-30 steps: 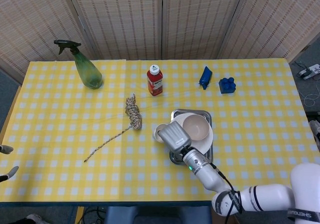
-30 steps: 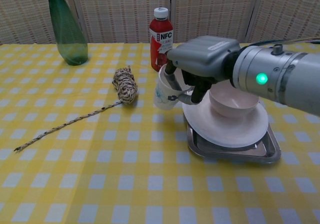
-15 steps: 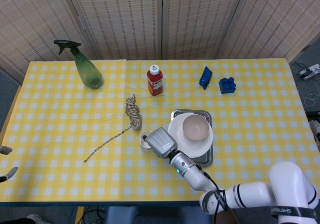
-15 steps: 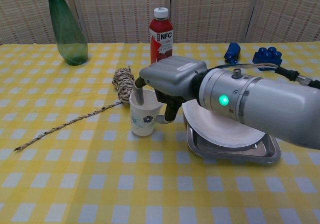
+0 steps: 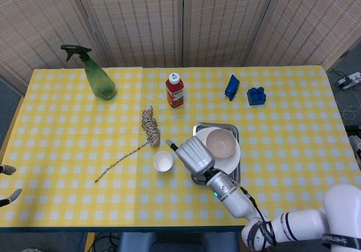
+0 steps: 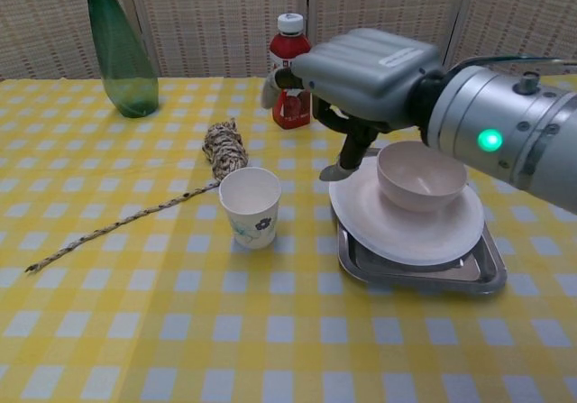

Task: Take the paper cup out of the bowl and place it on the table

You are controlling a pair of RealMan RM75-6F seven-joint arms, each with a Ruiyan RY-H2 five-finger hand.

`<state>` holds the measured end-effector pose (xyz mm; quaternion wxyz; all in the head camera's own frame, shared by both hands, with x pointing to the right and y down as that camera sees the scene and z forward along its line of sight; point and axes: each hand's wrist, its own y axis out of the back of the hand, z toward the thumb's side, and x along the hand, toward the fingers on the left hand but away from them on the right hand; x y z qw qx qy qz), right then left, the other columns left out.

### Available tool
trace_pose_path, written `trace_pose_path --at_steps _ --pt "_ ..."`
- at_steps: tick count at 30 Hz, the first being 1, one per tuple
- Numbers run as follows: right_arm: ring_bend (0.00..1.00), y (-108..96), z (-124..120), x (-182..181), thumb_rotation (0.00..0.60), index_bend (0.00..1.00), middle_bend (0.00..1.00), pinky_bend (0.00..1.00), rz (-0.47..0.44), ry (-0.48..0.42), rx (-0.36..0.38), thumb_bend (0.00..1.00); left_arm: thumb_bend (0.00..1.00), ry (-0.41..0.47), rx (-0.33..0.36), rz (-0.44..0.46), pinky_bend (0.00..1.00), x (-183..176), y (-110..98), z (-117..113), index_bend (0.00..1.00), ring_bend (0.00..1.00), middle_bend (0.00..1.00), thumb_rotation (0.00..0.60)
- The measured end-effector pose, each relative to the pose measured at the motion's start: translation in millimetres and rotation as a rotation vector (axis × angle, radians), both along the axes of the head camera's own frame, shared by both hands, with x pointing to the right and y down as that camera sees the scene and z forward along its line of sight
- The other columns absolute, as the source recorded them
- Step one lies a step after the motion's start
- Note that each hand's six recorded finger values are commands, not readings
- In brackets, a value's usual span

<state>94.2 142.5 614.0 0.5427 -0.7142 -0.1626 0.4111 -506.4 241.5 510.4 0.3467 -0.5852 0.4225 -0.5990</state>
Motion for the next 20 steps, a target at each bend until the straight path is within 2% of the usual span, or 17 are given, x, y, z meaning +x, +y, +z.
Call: trace_pose_path --at_steps 6,7,11,14,20 --pt "0.74 -4.6 -25.7 94.7 0.6 0.46 0.67 0.96 0.139 0.144 0.091 0.09 0.16 0.004 -0.003 0.016 0.47 5.9 2.8 0.2 0.51 0.34 0.45 0.6" --pt "0.72 -3.0 -31.0 115.1 0.6 0.46 0.66 0.94 0.171 0.172 0.114 0.09 0.16 0.005 -0.003 0.019 0.47 7.1 3.3 0.4 0.51 0.34 0.45 0.6" --pt "0.64 11.4 -47.2 175.3 0.6 0.47 0.59 0.71 0.284 0.241 0.149 0.09 0.16 0.017 -0.008 0.027 0.47 11.5 4.8 4.1 0.51 0.34 0.45 0.6" --pt "0.58 26.1 -57.4 209.9 0.6 0.47 0.56 0.55 0.361 0.258 0.144 0.1 0.16 0.017 -0.022 0.038 0.47 13.9 6.3 9.4 0.51 0.34 0.45 0.6" --pt "0.56 50.7 -65.5 261.9 0.6 0.47 0.54 0.54 0.5 0.229 0.113 0.1 0.16 0.005 -0.035 0.046 0.47 15.6 6.8 16.0 0.51 0.34 0.45 0.6"
